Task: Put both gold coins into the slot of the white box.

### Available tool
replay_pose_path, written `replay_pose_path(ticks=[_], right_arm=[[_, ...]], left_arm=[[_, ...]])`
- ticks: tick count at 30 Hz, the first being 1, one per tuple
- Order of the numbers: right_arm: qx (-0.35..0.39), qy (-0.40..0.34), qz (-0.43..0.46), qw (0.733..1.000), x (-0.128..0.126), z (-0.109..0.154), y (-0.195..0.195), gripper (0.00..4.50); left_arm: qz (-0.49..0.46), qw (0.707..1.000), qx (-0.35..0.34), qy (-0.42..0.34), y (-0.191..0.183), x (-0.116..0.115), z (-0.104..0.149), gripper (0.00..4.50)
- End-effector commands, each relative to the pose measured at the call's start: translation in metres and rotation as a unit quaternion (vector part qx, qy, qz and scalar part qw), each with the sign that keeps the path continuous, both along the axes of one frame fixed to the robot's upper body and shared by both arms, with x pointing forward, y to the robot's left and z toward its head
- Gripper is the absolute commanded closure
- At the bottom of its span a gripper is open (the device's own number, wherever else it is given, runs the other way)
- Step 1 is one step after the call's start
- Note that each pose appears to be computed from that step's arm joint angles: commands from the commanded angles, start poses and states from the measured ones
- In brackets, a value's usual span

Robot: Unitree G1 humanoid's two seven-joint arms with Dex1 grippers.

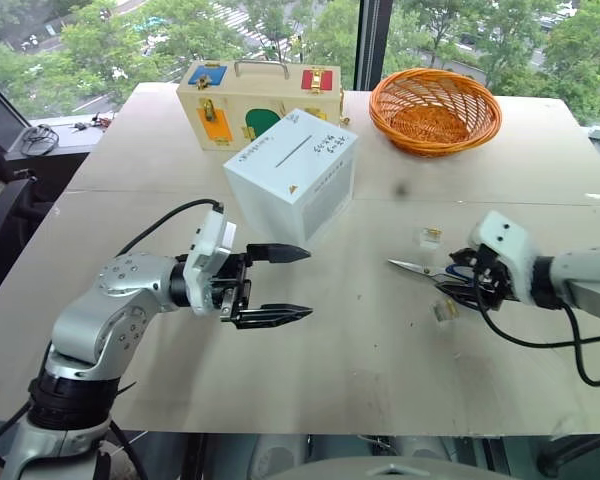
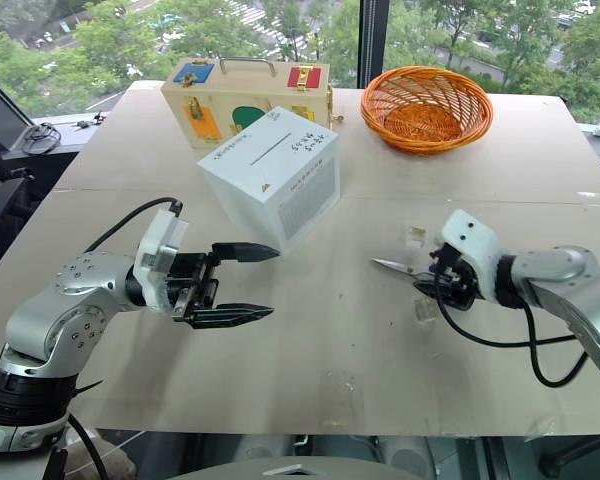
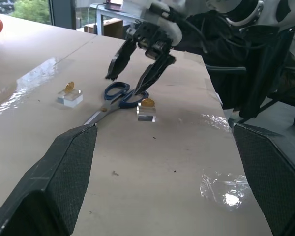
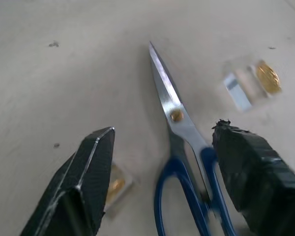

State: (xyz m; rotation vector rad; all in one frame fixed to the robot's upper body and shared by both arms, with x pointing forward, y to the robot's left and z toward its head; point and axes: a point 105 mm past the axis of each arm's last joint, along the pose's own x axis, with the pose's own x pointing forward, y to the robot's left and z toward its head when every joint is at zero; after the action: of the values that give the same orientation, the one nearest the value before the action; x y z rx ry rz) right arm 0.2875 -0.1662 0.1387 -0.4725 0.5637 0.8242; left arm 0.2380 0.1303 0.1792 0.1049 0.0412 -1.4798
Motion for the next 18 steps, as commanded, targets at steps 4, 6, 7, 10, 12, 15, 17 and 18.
replay_pose_path(ticks=[4, 6, 7, 10, 12, 15, 17, 18], right_arm=[[-0.032, 0.018, -0.005, 0.999, 0.016, -0.007, -0.001, 0.84], [-0.045, 0.029, -0.005, 0.999, 0.019, -0.013, -0.003, 0.84], [-0.050, 0.033, -0.004, 0.998, 0.020, -0.015, -0.004, 0.84], [-0.058, 0.041, 0.001, 0.997, 0.021, -0.019, -0.005, 0.84], [-0.064, 0.049, 0.007, 0.997, 0.023, -0.025, -0.002, 0.84], [-0.073, 0.053, 0.011, 0.996, 0.027, -0.032, 0.001, 0.84], [-0.074, 0.054, 0.009, 0.996, 0.030, -0.035, 0.001, 0.84], [-0.078, 0.057, 0.008, 0.995, 0.031, -0.037, 0.000, 0.84]], left_arm=[[-0.001, 1.000, -0.005, -0.023, -0.002, -0.005, 0.008, 0.00], [0.001, 1.000, -0.007, -0.023, -0.003, -0.006, 0.008, 0.00], [0.002, 1.000, -0.009, -0.023, -0.003, -0.006, 0.008, 0.00], [0.001, 1.000, -0.010, -0.023, -0.003, -0.008, 0.009, 0.00], [0.001, 1.000, -0.011, -0.019, 0.000, -0.009, 0.009, 0.00], [0.007, 1.000, -0.010, -0.016, 0.003, -0.008, 0.008, 0.00], [0.014, 1.000, -0.009, -0.014, 0.005, -0.006, 0.006, 0.00], [0.017, 1.000, -0.006, -0.013, 0.006, -0.006, 0.005, 0.00]])
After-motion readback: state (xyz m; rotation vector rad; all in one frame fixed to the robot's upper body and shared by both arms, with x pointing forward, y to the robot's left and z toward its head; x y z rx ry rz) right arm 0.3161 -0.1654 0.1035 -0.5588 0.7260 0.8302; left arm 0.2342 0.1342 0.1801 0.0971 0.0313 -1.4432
